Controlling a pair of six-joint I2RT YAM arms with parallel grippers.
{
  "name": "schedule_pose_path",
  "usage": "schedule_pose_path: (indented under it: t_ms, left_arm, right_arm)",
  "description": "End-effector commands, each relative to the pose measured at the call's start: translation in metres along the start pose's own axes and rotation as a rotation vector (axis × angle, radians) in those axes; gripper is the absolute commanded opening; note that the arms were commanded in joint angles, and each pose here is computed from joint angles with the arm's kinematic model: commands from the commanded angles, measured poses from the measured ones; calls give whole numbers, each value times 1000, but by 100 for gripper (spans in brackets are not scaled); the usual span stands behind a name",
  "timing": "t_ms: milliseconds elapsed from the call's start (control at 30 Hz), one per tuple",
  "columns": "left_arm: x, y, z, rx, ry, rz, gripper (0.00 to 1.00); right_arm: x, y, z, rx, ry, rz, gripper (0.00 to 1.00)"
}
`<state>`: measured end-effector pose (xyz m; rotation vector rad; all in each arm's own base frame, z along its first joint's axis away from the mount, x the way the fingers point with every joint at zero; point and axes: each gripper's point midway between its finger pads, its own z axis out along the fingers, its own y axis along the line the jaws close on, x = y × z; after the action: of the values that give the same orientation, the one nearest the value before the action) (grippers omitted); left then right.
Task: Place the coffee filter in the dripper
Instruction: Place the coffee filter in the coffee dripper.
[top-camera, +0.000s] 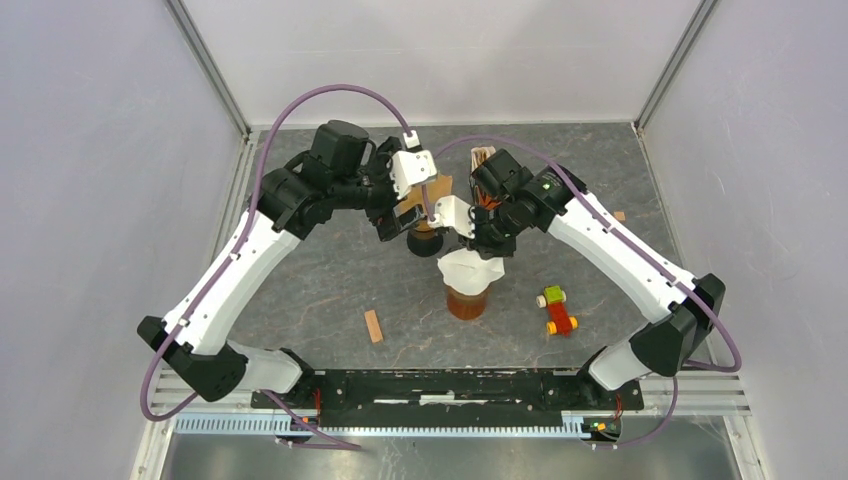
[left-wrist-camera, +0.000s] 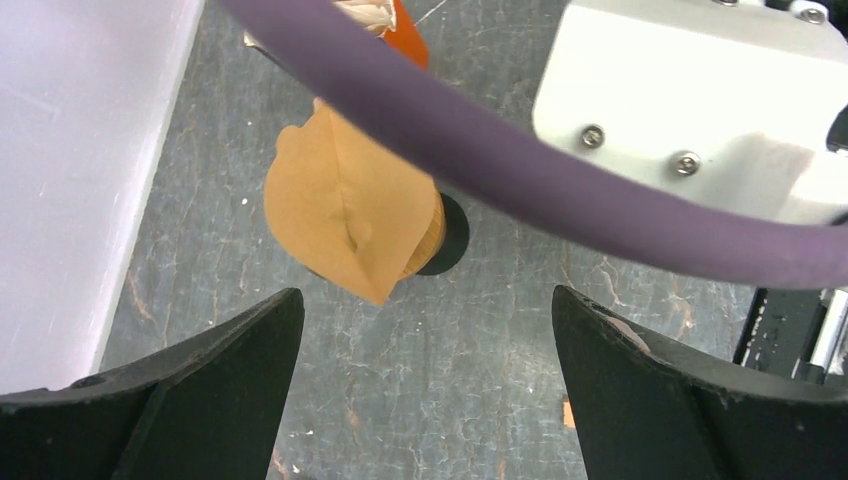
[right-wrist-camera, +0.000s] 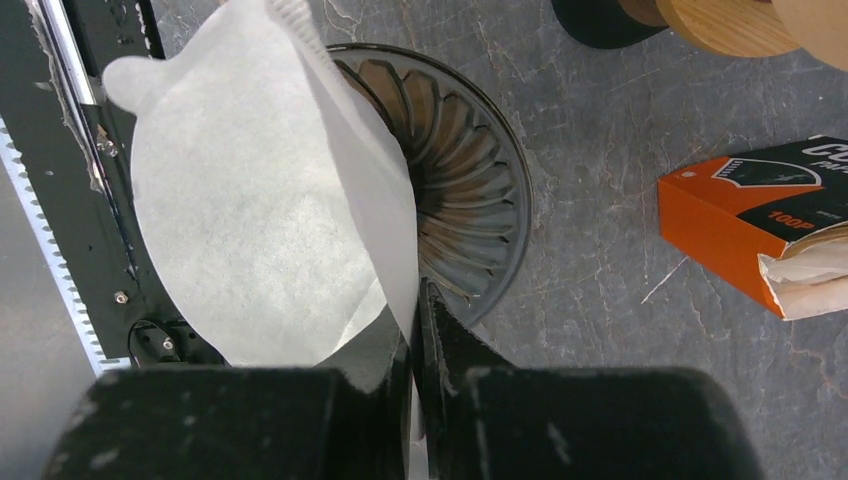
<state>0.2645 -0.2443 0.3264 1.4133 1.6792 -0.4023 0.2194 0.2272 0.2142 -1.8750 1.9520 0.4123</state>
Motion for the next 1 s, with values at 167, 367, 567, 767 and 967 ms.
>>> schedule_pose_path:
  t_ms: [167,367,567,767,967]
  left_arm:
    - [-16,25,-23,-128,-87,-23,100]
    - [-16,26,-25,-135,-90,-26,100]
    - [-16,27,-21,-134,-97,-37,100]
    - [-20,33,-26,-165,-122,-62,100]
    - [-21,44,-43,-226,-139,-78,100]
  right_arm:
    - [-13,-14,-5,65,2,-34,25]
    - [-21,-17,-14,97,-24,-49,42]
    - [-22,-21,-20,140,-33,-47,54]
    - [-16,-19,-2,133,-45,-15,61]
    - [-17,-24,14,132,-56,10,63]
